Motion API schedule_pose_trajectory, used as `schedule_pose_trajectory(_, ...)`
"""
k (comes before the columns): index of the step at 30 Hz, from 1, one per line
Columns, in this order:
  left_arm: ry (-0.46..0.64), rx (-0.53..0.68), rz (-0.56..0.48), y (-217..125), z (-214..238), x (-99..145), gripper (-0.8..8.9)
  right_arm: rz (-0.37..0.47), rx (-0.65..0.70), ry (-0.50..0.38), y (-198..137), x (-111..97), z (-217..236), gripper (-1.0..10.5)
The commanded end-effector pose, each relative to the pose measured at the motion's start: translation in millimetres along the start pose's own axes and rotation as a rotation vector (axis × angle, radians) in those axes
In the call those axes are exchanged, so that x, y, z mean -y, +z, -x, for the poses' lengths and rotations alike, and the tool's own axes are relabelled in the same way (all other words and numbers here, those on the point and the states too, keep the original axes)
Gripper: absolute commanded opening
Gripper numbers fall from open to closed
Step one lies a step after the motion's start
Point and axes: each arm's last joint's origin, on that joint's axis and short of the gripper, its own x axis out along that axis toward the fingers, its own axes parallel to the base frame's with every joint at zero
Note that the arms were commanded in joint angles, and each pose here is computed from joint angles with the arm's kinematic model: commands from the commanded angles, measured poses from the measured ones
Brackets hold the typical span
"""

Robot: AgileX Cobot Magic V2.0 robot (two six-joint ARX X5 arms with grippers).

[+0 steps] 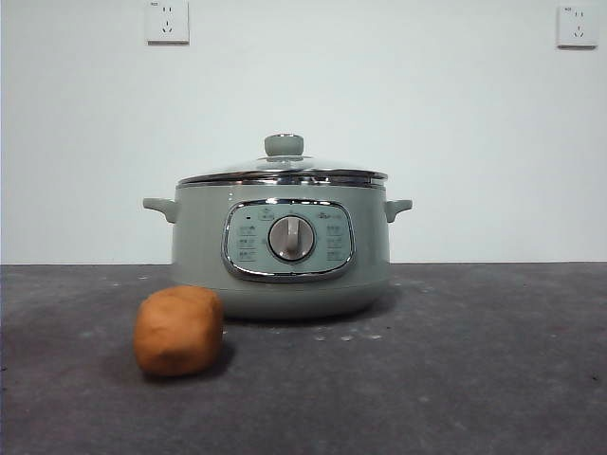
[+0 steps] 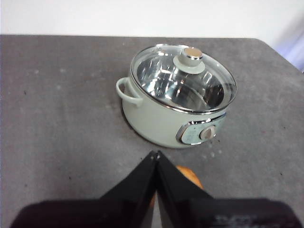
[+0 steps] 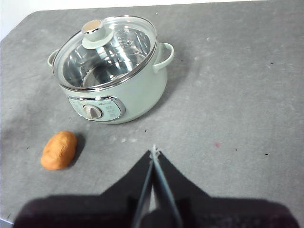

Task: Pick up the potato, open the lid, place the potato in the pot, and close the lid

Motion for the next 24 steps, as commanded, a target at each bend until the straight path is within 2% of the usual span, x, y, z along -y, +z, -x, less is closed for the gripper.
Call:
schedule_pose_trajectory(1, -0.052, -0.008, -0.017, 2, -1, 1, 1.34, 0.016, 0.009, 0.003, 1, -1, 2, 0.6)
schedule_pose_trajectory(3, -0.101, -0.018, -0.011, 3, -4, 1, 4.43, 0.015, 0.010, 0.027, 1, -2, 2, 3.3)
schedule_pose_trajectory(4, -0.108, -0.024, -0.007, 3, -6, 1, 5.33, 0.014, 0.010, 0.052, 1, -2, 2, 4.8)
schedule_pose_trajectory(5, -0.107, -0.028, -0.006, 3, -6, 0, 5.44, 0.012, 0.010, 0.068, 1, -3, 1, 5.9)
schedule_pose_trajectory(11, -0.107, -0.040, 0.002, 4, -9, -1, 5.44, 0.001, -0.009, 0.082, 3, -1, -4, 6.1)
schedule_pose_trajectory(14, -0.107, -0.037, 0.000, 5, -9, -1, 5.43, -0.021, -0.027, 0.129, 6, 1, -10, 6.0)
schedule_pose_trajectory(19, -0.108, -0.024, -0.006, 11, -7, 0, 5.43, -0.082, -0.078, 0.322, 16, -2, -32, 6.0)
schedule_pose_trajectory(24, -0.107, -0.013, -0.012, 16, -4, 1, 5.42, -0.074, -0.176, 0.417, 22, -13, -62, 6.0)
